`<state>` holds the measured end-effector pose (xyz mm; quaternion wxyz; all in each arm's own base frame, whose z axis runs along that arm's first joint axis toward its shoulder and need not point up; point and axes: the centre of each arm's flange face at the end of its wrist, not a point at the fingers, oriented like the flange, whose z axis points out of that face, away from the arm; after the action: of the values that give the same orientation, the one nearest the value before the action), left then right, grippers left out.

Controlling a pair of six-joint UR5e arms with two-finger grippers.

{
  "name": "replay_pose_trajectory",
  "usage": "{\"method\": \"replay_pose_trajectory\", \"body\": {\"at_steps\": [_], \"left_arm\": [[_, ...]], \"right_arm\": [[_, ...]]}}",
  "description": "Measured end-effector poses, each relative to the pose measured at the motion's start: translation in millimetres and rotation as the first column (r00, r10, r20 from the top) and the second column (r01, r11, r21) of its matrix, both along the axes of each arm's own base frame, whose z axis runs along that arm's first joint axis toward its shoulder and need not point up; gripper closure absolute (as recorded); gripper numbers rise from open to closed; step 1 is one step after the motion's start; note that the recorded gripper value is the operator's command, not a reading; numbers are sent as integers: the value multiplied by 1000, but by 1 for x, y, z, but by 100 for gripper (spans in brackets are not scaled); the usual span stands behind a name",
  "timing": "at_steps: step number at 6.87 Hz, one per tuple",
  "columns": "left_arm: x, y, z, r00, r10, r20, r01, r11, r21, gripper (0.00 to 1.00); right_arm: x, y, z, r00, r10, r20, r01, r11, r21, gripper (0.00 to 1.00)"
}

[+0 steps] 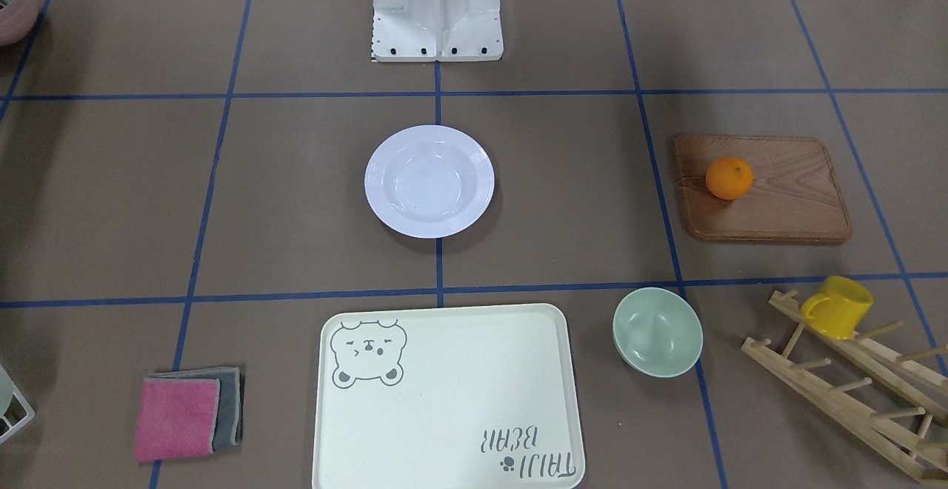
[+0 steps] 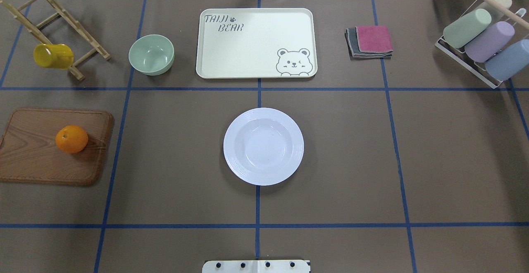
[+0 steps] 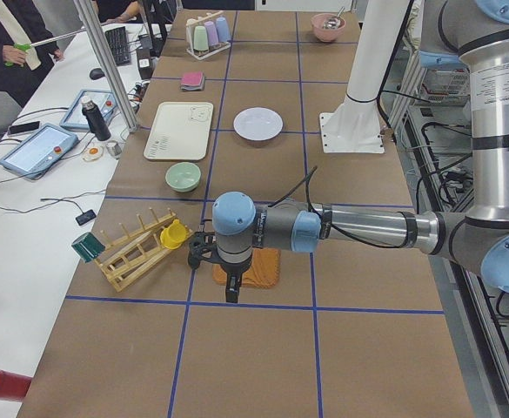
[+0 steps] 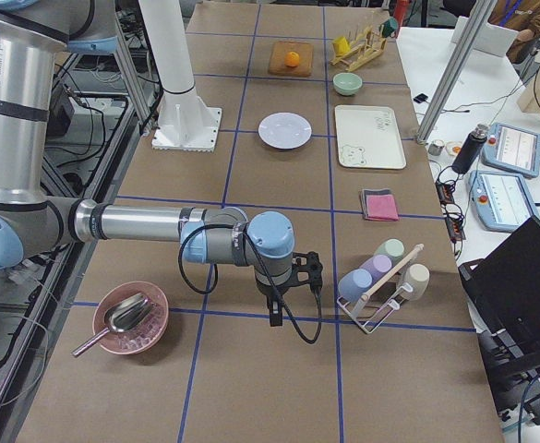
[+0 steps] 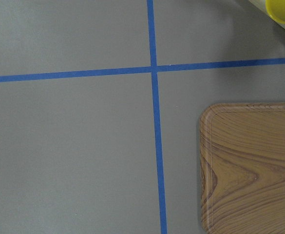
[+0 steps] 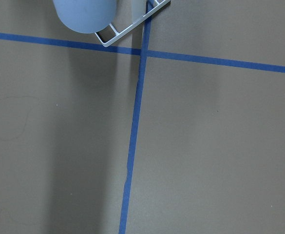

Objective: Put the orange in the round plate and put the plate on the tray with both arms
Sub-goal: 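Move the left gripper toward the orange on the wooden board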

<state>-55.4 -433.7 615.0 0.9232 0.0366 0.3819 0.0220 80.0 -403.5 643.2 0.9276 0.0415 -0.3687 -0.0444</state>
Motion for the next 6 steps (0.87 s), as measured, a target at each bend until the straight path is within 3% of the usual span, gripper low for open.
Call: {"method": "replay_pose_trajectory", "body": {"at_steps": [4, 6], "left_arm": [[2, -2, -36, 1000, 3, -19, -1, 997, 73, 1], [15, -29, -79, 997, 39, -70, -20, 968, 252, 1]], "right_arm": [[0, -2, -9, 1000, 4, 0, -4, 1000, 16, 0], [0, -5, -20, 1000, 22, 2, -22, 1000, 20, 0]]}}
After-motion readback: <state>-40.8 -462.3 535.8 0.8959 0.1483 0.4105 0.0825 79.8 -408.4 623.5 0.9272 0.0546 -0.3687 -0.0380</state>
